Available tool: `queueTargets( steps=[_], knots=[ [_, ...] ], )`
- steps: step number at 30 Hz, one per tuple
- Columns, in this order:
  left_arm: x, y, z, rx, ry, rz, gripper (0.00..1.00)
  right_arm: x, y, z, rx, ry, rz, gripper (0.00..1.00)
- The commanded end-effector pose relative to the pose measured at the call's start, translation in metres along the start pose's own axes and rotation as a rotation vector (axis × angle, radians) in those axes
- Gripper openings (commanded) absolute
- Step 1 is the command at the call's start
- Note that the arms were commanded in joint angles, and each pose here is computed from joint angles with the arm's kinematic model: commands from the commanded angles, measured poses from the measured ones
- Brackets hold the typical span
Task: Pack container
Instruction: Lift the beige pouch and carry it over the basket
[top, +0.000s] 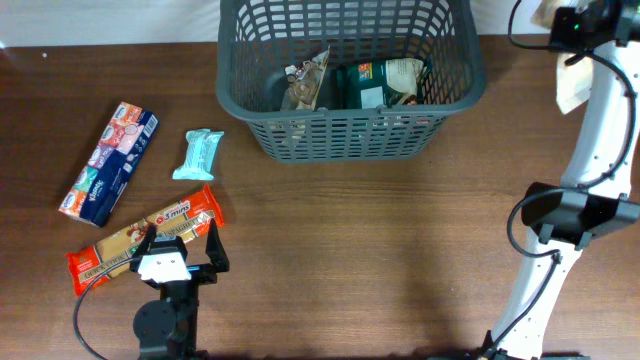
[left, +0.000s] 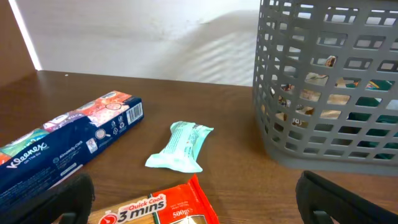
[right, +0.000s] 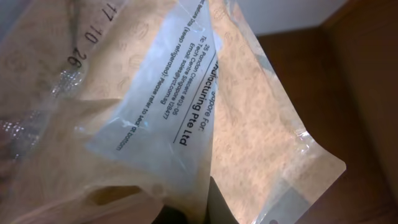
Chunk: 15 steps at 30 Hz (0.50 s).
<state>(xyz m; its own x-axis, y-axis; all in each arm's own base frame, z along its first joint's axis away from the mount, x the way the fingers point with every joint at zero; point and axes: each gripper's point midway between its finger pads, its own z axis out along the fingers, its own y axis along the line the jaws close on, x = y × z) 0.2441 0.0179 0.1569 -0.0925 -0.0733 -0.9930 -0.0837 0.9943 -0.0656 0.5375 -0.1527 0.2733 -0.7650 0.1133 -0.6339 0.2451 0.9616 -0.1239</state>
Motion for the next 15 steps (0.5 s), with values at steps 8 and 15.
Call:
queueTargets(
  steps=[8, 15],
  knots=[
    [0.001, -0.002, 0.000, 0.013, -0.003, 0.016, 0.99, -0.055, 0.071, -0.163, -0.230, -0.353, -0.070, 0.04],
    [0.001, -0.002, 0.000, 0.013, -0.003, 0.016, 0.99, -0.047, 0.150, -0.189, -0.368, -0.374, -0.180, 0.04]
  ],
)
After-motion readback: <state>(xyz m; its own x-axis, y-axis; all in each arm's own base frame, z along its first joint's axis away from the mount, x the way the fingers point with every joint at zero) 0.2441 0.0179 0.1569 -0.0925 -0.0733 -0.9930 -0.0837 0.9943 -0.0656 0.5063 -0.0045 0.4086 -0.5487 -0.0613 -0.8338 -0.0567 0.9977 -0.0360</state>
